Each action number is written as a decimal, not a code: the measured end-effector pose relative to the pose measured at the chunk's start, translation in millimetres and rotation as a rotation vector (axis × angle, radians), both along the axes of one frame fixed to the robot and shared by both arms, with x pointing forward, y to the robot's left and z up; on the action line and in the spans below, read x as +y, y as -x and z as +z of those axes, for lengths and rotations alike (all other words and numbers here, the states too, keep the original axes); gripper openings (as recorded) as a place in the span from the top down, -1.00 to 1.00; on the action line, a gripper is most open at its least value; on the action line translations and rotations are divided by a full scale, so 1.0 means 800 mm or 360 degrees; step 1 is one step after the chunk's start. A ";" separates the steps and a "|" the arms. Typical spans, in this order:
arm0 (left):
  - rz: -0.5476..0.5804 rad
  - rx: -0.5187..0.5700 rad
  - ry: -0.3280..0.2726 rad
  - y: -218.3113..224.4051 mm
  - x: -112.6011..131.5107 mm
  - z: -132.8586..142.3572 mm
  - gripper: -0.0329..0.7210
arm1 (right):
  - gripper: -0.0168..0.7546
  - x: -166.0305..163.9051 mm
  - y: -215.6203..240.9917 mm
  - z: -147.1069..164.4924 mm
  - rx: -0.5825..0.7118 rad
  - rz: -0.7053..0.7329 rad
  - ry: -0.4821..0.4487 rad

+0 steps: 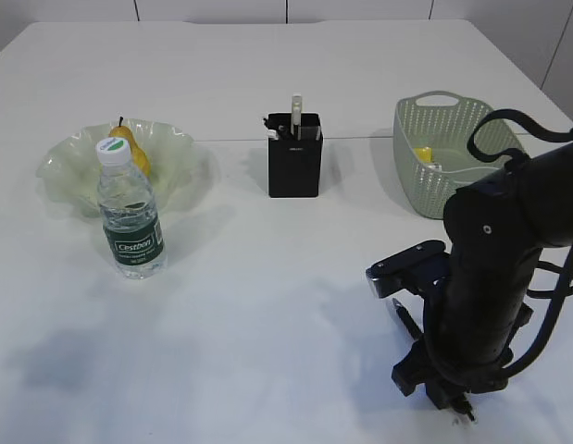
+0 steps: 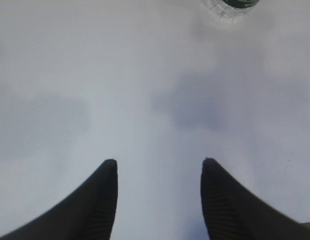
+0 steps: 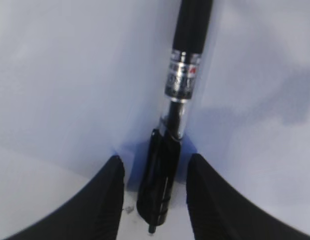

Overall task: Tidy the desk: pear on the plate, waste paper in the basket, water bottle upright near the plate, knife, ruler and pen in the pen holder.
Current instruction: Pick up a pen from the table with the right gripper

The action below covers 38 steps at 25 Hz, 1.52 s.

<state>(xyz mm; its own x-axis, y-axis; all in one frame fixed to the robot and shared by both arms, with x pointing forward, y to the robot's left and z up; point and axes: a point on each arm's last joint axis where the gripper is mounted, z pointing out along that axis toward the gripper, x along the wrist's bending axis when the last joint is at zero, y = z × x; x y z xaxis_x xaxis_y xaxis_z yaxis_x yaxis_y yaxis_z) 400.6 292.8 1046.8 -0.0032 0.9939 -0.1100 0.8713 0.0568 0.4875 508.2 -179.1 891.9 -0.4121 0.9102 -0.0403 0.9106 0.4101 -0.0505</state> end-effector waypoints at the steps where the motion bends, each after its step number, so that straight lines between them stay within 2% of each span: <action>1: 0.0002 0.0000 0.0000 0.000 0.000 0.000 -0.08 | 0.21 0.000 0.000 0.000 0.0002 -0.0002 -0.0001; 12: 0.0002 0.0000 0.0000 0.000 0.000 0.000 -0.08 | 0.63 0.002 -0.001 -0.001 0.0010 -0.0019 -0.0013; 26: 0.0002 0.0000 0.0000 0.000 0.000 0.000 -0.08 | 0.68 -0.001 0.002 0.005 -0.0003 0.0035 -0.0002; 38: 0.0001 -0.0006 0.0000 0.000 0.000 0.000 -0.08 | 0.68 -0.009 0.018 0.077 -0.0160 0.0194 -0.0063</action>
<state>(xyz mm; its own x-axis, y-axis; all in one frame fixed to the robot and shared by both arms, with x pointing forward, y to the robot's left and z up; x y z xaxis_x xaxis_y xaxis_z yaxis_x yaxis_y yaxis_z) 400.9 292.9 1046.9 -0.0032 0.9939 -0.1099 0.8693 0.0571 0.4909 493.7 -186.3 953.3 -0.5155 0.8553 -0.0522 0.8536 0.5179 0.0565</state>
